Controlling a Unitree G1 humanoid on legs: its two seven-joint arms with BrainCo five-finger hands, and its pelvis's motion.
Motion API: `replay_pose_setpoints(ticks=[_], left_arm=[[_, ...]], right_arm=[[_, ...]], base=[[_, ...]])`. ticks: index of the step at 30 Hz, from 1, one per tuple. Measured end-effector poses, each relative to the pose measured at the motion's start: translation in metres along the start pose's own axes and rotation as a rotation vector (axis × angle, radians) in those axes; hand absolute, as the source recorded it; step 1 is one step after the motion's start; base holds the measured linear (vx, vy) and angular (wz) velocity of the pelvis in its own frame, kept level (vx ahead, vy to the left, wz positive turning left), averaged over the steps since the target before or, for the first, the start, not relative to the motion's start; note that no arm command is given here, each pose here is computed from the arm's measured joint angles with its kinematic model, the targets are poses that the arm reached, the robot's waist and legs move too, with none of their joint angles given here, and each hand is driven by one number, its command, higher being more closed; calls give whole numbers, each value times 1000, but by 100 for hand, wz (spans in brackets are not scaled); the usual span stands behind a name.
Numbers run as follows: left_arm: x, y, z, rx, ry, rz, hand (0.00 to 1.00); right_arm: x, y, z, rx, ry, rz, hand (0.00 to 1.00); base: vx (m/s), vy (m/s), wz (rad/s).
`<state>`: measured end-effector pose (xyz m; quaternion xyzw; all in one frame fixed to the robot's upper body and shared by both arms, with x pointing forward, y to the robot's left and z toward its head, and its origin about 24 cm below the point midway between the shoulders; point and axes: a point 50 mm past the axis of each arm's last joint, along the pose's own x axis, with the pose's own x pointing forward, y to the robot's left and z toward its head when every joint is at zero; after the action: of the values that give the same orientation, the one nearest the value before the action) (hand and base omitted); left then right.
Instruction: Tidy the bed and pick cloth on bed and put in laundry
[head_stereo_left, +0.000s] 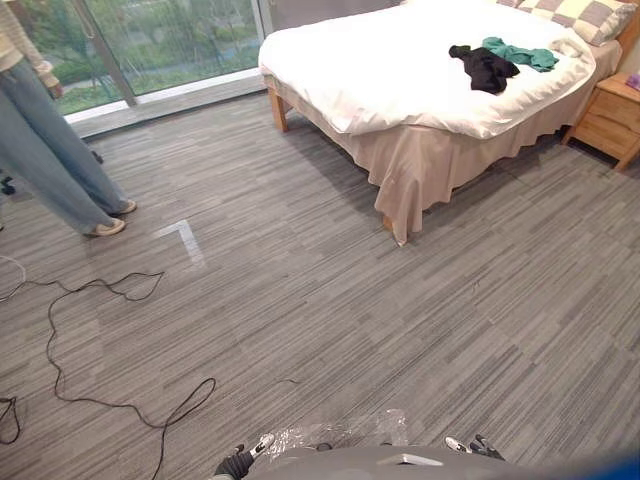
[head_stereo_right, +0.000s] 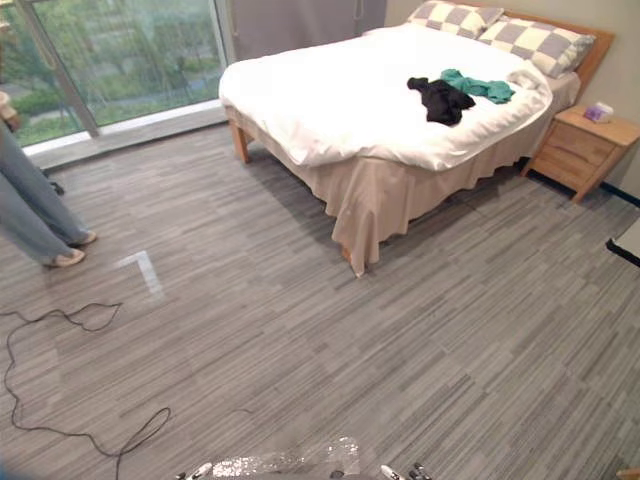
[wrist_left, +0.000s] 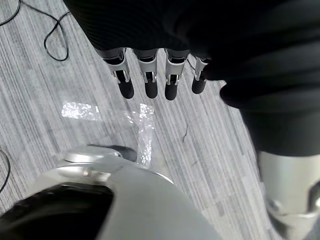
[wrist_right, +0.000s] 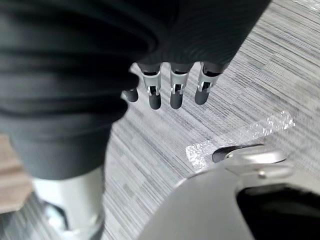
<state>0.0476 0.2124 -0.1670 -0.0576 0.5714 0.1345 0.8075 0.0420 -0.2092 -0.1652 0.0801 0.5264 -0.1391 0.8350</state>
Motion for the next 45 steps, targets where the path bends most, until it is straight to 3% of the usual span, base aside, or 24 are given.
replay_pose_setpoints(ticks=[17, 22, 34, 37, 39, 45], left_arm=[[3, -5, 17, -13, -58, 1, 0], [3, -6, 20, 54, -67, 1, 0], [4, -5, 21, 77, -52, 1, 0], [3, 0, 18, 43, -28, 21, 0], [1, 8, 5, -90, 15, 68, 0], [-4, -1, -2, -124, -35, 43, 0]], right_arm=[[3, 7, 9, 72, -46, 29, 0], [3, 8, 10, 77, -50, 29, 0], [3, 8, 9, 119, -60, 25, 0], [3, 8, 17, 128, -93, 32, 0], [3, 16, 27, 143, -158, 60, 0], [0, 12, 32, 121, -201, 83, 0]], base=[[56, -12, 7], [-88, -13, 5], [-55, -17, 0], [43, -70, -72], [107, -113, -87], [266, -33, -81]])
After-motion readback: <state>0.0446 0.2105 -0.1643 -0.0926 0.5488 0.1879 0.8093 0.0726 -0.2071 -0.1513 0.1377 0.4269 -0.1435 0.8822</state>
